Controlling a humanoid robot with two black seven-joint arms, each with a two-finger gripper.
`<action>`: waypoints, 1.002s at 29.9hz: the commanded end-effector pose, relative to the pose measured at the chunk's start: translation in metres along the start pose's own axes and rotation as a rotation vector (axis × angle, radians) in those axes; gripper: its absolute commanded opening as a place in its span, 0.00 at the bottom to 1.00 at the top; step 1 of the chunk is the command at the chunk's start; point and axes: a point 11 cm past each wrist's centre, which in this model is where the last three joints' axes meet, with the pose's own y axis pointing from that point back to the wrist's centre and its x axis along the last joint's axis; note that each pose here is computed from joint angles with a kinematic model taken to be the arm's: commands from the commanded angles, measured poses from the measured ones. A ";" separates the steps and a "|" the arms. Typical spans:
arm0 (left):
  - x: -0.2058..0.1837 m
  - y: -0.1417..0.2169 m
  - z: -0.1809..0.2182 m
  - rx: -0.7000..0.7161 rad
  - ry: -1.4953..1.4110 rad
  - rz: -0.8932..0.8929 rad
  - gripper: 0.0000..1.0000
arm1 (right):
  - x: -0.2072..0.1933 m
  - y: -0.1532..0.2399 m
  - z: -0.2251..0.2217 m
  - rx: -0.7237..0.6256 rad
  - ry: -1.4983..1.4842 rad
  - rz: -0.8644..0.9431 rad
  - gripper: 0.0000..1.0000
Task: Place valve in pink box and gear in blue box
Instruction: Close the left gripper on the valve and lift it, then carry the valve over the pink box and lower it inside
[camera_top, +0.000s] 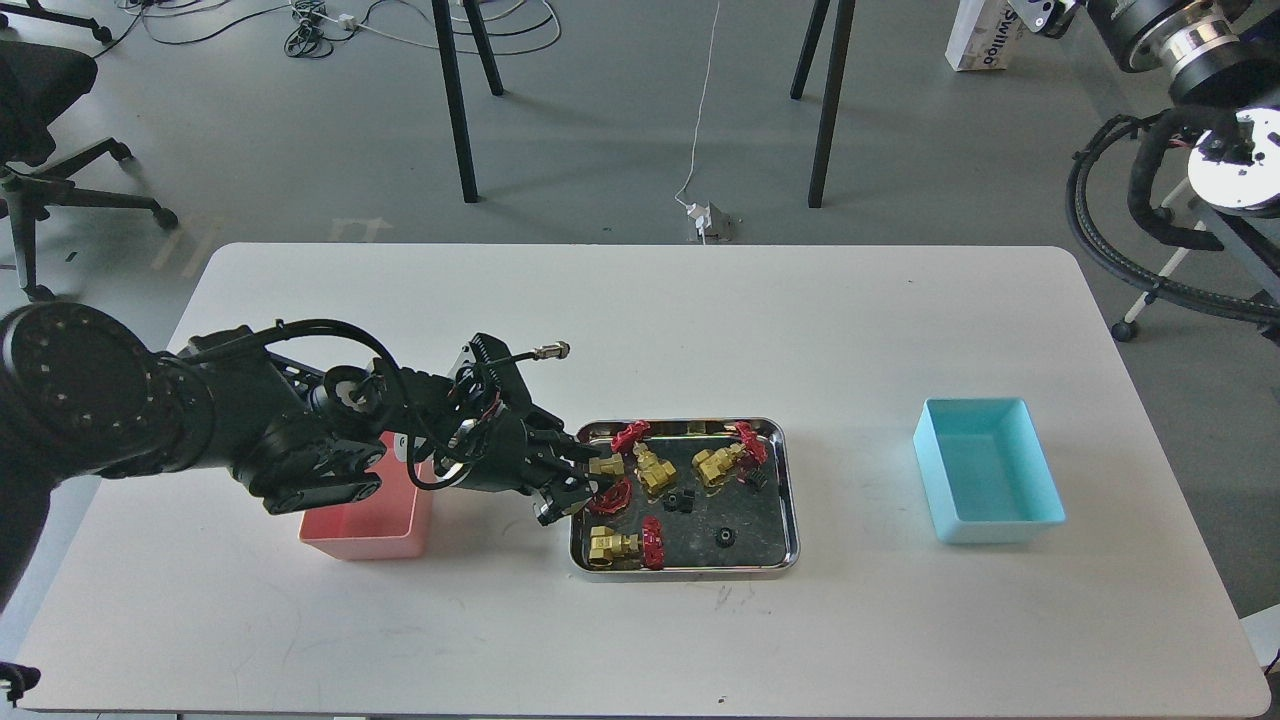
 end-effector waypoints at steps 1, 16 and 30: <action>0.002 0.000 0.000 -0.001 -0.001 0.003 0.26 | 0.001 0.000 0.000 0.000 -0.001 0.001 1.00; 0.026 0.008 0.000 -0.008 -0.001 0.051 0.16 | 0.003 0.003 0.003 -0.005 -0.004 0.008 1.00; 0.047 0.118 -0.026 0.078 0.104 0.191 0.16 | 0.005 -0.001 -0.005 0.014 0.004 0.057 1.00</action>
